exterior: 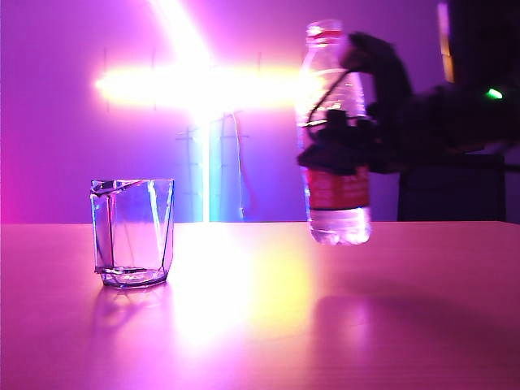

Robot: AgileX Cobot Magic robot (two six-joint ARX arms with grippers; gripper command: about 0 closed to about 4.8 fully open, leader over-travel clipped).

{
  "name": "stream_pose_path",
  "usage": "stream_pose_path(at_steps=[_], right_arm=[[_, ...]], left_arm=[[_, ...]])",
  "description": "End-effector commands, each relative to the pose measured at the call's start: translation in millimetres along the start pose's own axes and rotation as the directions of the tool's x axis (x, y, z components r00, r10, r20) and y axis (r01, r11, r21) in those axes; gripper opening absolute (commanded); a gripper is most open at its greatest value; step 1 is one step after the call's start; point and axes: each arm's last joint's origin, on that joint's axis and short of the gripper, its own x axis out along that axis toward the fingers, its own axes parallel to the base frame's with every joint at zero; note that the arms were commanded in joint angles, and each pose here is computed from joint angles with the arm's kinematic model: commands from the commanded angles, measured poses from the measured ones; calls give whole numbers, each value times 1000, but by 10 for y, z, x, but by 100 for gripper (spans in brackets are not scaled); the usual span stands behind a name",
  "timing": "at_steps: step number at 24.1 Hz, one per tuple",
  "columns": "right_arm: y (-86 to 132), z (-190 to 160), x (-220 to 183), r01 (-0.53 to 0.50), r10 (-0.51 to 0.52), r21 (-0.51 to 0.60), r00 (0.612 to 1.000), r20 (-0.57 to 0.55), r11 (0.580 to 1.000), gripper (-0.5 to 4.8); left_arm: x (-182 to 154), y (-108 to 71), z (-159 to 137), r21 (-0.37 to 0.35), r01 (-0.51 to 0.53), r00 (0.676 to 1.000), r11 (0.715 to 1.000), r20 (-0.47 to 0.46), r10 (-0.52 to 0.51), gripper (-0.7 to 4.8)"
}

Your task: Pick up the mineral water bottle on the table and pour water into the mug until it's half full.

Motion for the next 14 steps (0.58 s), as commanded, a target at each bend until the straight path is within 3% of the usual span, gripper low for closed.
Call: stream_pose_path(at_steps=[1, 5, 7, 12, 14], right_arm=[[52, 199, 153, -59, 53, -139, 998, -44, 989, 228], [159, 395, 323, -101, 68, -293, 990, -122, 951, 228], [269, 529, 487, -108, 32, -438, 984, -176, 892, 228], [400, 589, 712, -62, -74, -592, 976, -203, 804, 228], [467, 609, 779, -52, -115, -677, 973, -200, 734, 228]], left_arm=[[-3, 11, 24, -3, -8, 1000, 1000, 15, 8, -2], [-5, 45, 23, -6, -42, 999, 999, 14, 42, -2], [-8, 75, 23, -9, -73, 997, 997, 14, 73, -2], [-8, 75, 23, -9, -74, 997, 997, 14, 74, -2], [-8, 76, 23, -9, -74, 997, 997, 15, 75, -2]])
